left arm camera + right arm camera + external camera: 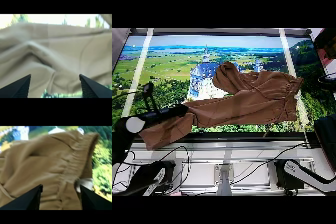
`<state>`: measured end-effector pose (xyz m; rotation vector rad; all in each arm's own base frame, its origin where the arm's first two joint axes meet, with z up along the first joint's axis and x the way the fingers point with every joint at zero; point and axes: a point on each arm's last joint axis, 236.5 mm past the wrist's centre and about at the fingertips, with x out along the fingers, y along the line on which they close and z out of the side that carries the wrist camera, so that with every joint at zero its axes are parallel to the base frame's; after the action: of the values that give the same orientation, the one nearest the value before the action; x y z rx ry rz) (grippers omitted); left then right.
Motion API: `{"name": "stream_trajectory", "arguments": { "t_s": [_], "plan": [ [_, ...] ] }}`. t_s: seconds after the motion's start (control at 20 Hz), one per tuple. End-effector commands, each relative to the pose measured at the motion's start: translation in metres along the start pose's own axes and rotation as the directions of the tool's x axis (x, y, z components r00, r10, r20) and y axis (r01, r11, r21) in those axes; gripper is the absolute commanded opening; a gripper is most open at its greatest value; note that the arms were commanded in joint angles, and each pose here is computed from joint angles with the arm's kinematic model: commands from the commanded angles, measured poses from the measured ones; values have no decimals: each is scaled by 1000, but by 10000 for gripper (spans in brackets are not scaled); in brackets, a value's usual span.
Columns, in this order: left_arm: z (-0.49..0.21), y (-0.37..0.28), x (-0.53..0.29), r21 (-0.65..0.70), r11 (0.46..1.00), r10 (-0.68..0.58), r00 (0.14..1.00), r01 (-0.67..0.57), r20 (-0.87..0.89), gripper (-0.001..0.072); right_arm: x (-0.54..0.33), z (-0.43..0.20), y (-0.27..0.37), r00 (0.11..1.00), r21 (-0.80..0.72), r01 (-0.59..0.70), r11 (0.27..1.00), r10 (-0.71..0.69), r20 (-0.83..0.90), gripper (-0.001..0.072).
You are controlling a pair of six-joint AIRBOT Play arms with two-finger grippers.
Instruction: Fold the clothes and pants, and hang the long-sleeved shirts on hangers.
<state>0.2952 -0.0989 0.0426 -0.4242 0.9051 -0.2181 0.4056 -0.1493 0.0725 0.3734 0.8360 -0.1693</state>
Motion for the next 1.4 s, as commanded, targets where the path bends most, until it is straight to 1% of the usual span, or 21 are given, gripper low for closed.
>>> {"name": "stream_trajectory", "arguments": {
  "t_s": [0.0,0.15,0.3,0.35,0.4,0.45,0.5,0.6,0.65,0.8,0.9,1.0,1.15,1.25,1.3,1.35],
  "plan": [
    [34,6,-33,25,999,30,989,-34,145,707,-16,-50,-39,978,99,70,993,-48,-202,411],
    [47,12,-62,57,995,60,968,-76,245,707,-38,-105,-54,923,216,77,973,12,-384,411],
    [54,16,-84,93,988,86,944,-122,320,706,-44,-165,-56,888,316,98,944,61,-456,411],
    [56,15,-90,97,987,86,937,-125,338,706,-43,-185,-53,881,348,102,932,78,-467,411],
    [57,13,-94,97,988,80,932,-121,353,706,-39,-199,-43,883,391,77,917,120,-454,415],
    [59,11,-97,94,989,75,927,-117,367,705,-33,-205,-30,891,434,38,900,166,-422,433],
    [62,10,-99,94,989,71,922,-115,380,705,-27,-206,-16,898,484,-8,875,220,-382,499],
    [63,10,-100,95,989,69,920,-115,387,706,-18,-208,-2,901,553,-56,831,281,-330,513],
    [63,10,-100,95,989,70,920,-115,385,705,-15,-211,-3,903,564,-49,824,277,-328,526],
    [62,11,-98,94,989,72,921,-116,382,706,-4,-222,-17,920,590,16,807,218,-324,526],
    [62,11,-98,94,989,72,921,-116,382,706,-1,-232,-16,906,636,46,770,236,-351,526],
    [62,11,-98,94,989,72,921,-116,382,705,6,-232,-17,907,674,55,737,246,-342,526],
    [62,11,-98,94,989,72,922,-116,382,705,19,-224,-36,935,684,82,725,182,-305,527],
    [62,12,-96,91,989,75,924,-117,375,705,29,-225,-47,942,691,105,716,150,-299,515],
    [61,13,-93,78,990,78,927,-115,367,695,33,-227,-51,942,695,116,710,143,-303,503],
    [61,15,-90,52,993,83,931,-108,357,613,36,-229,-53,941,697,120,707,142,-307,503]
  ]
}}
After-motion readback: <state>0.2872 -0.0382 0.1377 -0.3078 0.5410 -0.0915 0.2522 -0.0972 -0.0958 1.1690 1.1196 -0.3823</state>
